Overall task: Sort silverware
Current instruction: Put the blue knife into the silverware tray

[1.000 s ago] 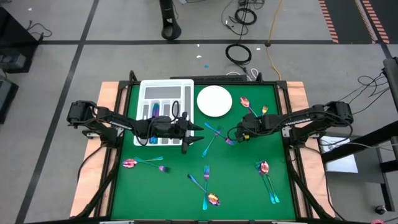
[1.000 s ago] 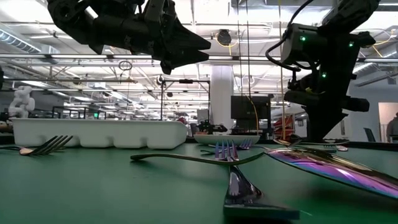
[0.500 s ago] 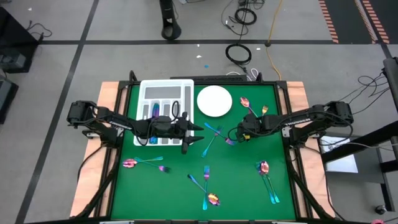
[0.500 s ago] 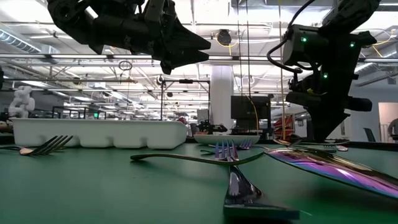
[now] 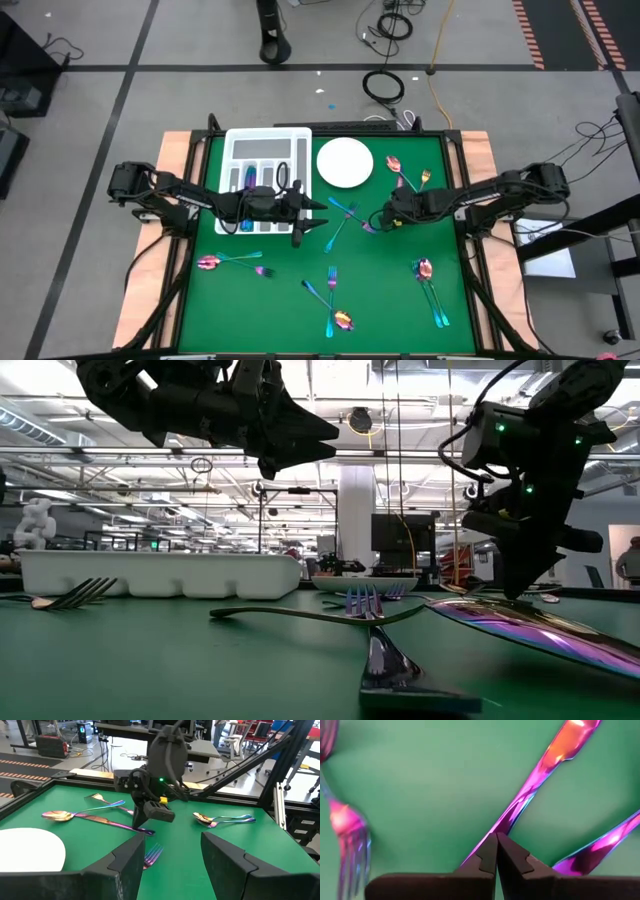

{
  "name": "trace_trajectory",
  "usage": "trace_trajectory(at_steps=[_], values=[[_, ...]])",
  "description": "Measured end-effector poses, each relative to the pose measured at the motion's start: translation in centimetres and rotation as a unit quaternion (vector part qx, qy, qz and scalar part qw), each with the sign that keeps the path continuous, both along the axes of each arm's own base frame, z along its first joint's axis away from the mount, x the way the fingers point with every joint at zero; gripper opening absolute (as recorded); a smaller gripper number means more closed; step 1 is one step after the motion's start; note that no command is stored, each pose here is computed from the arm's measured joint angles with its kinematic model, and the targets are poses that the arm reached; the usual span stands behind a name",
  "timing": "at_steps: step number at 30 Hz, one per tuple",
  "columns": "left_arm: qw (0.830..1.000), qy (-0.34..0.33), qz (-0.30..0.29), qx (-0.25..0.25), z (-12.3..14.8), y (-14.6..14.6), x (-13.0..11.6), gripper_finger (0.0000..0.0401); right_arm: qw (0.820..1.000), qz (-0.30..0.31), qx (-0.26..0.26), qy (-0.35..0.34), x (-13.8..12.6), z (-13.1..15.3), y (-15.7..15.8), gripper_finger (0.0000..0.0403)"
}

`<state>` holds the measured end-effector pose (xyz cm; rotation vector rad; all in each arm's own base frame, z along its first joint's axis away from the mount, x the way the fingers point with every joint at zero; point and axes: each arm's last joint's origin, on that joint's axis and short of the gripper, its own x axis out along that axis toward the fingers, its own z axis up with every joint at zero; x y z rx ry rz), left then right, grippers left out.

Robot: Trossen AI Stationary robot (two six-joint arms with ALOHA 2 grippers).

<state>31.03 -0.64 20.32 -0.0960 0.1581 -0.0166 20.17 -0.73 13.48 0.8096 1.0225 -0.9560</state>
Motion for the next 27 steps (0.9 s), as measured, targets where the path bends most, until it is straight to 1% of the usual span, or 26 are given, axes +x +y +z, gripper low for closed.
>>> trace_trajectory(at_steps=[7, 12, 18, 24, 27], values=[[1.000, 0.000, 0.000, 0.000, 0.0, 0.0, 0.0, 0.0194, 0.999, 0.011, 0.036, -0.012, 0.0, 0.0, 2.2, 0.0000], [1.000, 0.000, 0.000, 0.000, 0.0, 0.0, 0.0, 0.0194, 0.997, 0.025, 0.055, -0.037, 0.2, 0.1, 3.9, 0.0000], [1.000, 0.000, 0.000, 0.000, 0.0, 0.0, 0.0, 0.0194, 0.992, 0.046, 0.098, -0.071, 0.4, 0.2, 6.2, 0.0000], [1.000, 0.000, 0.000, 0.000, 0.0, 0.0, 0.0, 0.0194, 0.987, 0.054, 0.126, -0.083, 0.0, 0.3, 8.5, 0.0000], [1.000, 0.000, 0.000, 0.000, 0.0, 0.0, 0.0, 0.0194, 0.983, 0.063, 0.148, -0.089, -0.3, 0.3, 9.6, 0.0000]])
